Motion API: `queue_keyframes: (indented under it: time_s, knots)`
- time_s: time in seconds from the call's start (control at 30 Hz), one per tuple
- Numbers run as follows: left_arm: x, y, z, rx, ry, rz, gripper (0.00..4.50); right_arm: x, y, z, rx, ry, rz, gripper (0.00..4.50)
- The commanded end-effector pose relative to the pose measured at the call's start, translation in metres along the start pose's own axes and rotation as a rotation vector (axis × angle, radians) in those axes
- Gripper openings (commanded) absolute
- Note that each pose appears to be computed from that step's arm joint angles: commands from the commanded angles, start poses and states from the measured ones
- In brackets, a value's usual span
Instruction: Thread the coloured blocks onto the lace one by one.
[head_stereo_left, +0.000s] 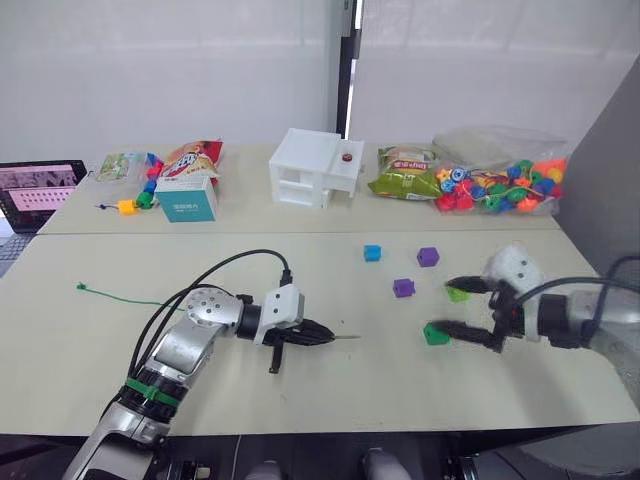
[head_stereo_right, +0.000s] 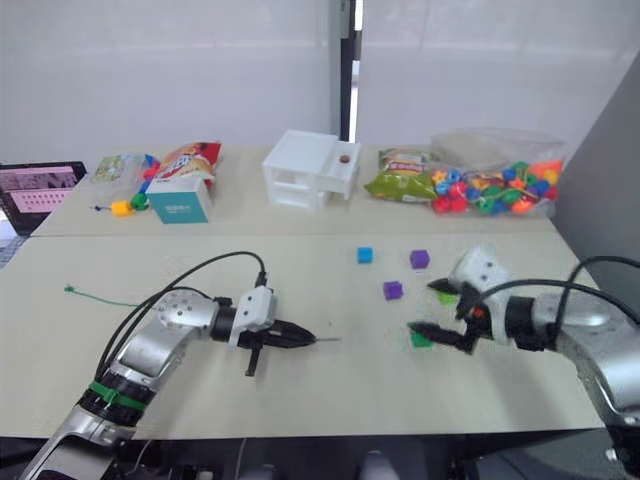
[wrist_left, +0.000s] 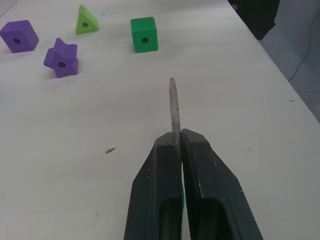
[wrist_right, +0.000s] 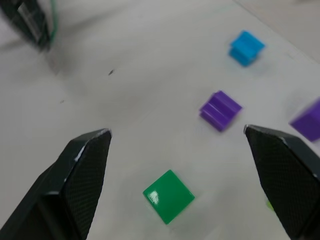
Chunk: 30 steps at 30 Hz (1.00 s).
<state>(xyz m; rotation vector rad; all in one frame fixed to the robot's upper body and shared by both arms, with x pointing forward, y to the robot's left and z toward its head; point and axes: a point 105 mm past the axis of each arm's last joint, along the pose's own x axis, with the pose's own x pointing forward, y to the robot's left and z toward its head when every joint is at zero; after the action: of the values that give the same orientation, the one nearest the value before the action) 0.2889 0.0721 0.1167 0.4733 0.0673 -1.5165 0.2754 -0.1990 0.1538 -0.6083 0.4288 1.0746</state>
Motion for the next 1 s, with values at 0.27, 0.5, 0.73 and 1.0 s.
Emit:
queue_keyframes:
  time_s: [0.27,0.5,0.73,1.0]
  knots:
    - [-0.002,0.001,0.013,0.049,-0.024,0.045,0.00,0.027,-0.014,-0.012,-0.243,0.213,0.149,4.47]
    - [-0.003,0.000,0.012,0.042,-0.019,0.059,0.00,0.031,-0.025,-0.018,-0.201,0.245,0.128,4.47]
    - [-0.003,0.001,0.009,0.050,-0.003,0.055,0.00,0.028,-0.019,-0.023,-0.155,0.267,0.149,3.95]
    - [-0.002,0.002,0.002,0.064,0.032,0.046,0.00,0.031,-0.015,-0.021,-0.184,0.278,0.124,1.25]
